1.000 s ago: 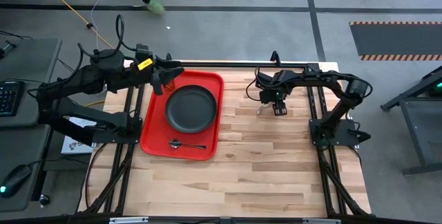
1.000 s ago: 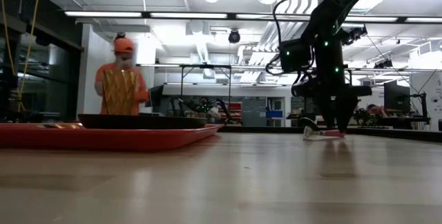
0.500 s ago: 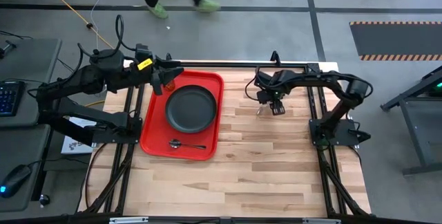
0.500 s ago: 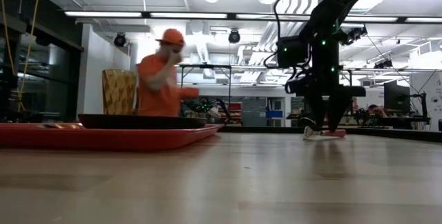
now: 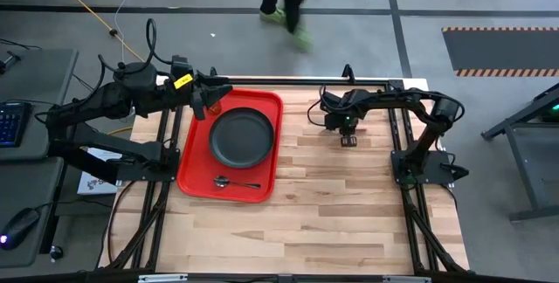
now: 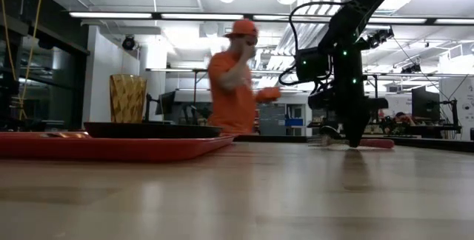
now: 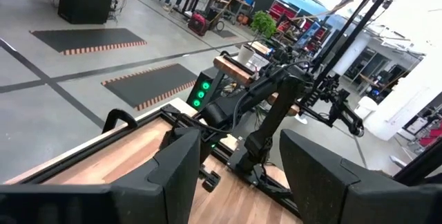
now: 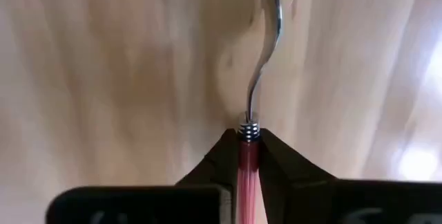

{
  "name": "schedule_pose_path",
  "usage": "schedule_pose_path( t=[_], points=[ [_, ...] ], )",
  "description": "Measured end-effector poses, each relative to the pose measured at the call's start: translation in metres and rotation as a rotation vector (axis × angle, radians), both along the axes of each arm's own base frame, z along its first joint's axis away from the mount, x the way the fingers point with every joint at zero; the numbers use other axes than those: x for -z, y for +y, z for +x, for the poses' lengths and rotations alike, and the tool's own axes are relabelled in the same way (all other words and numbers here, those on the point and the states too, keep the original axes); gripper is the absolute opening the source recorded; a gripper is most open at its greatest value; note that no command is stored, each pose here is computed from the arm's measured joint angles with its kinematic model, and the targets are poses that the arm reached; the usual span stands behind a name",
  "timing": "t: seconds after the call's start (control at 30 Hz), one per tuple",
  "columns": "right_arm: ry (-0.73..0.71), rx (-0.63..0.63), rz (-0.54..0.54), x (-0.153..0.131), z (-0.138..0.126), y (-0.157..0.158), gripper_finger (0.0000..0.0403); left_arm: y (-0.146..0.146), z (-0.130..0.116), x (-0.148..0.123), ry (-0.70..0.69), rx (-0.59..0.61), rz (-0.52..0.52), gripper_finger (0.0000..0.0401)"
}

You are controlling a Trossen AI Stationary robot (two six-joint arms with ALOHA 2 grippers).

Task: Pick and place plate/cup/fork/spoon on tray
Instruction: Put the pink fork on the red tray to the right of the black spoon

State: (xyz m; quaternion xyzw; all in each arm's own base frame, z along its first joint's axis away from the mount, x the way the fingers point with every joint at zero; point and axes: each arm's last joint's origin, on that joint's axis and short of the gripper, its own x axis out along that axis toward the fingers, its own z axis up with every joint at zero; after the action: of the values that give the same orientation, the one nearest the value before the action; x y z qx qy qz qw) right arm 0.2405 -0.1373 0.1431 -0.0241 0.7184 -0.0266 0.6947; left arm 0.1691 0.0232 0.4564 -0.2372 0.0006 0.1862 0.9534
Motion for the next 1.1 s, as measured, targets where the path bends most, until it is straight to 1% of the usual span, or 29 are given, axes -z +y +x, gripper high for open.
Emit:
schedule_pose_path(
  t=[0.07,0.17,0.23,0.33,0.43,0.5,0.6,0.7,0.77,0.87,1.03,1.1],
  points=[
    [-0.037,0.064,0.044,-0.010,-0.002,0.003,0.0025,0.000,0.000,0.000,0.007,0.002,0.020,0.0188],
    [-0.204,0.161,0.119,-0.039,-0.002,0.007,0.0011,0.000,0.000,0.000,0.027,0.005,0.068,0.0188],
    [-0.371,0.248,0.194,-0.060,-0.001,0.013,0.0010,0.000,0.000,0.001,0.048,0.010,0.108,0.0188],
    [-0.709,0.342,0.264,-0.098,0.010,0.025,0.0010,0.000,0.000,0.004,0.105,0.021,0.188,0.0188],
    [-1.002,0.371,0.283,-0.131,0.027,0.044,0.0007,0.001,0.007,0.016,0.127,0.029,0.249,0.0188],
    [-1.190,0.377,0.303,-0.149,0.040,0.060,0.0007,0.001,0.015,0.028,0.108,0.050,0.269,0.0188],
    [-1.442,0.363,0.327,-0.169,0.059,0.082,0.0007,0.001,0.029,0.049,0.000,0.127,0.300,0.0188],
    [-1.603,0.360,0.341,-0.178,0.071,0.101,0.0007,0.000,0.041,0.072,-0.089,0.205,0.320,0.0188],
    [-1.647,0.365,0.340,-0.185,0.078,0.111,0.0007,0.000,0.045,0.086,-0.105,0.210,0.324,0.0188],
    [-1.637,0.351,0.348,-0.190,0.093,0.125,0.0007,0.001,0.052,0.102,-0.080,0.212,0.305,0.0188],
    [-1.511,0.293,0.327,-0.185,0.125,0.143,0.0007,0.001,0.065,0.109,-0.073,0.246,0.289,0.0188],
    [-1.476,0.262,0.309,-0.185,0.134,0.148,0.0007,0.001,0.067,0.111,-0.071,0.251,0.266,0.0188]
  ],
)
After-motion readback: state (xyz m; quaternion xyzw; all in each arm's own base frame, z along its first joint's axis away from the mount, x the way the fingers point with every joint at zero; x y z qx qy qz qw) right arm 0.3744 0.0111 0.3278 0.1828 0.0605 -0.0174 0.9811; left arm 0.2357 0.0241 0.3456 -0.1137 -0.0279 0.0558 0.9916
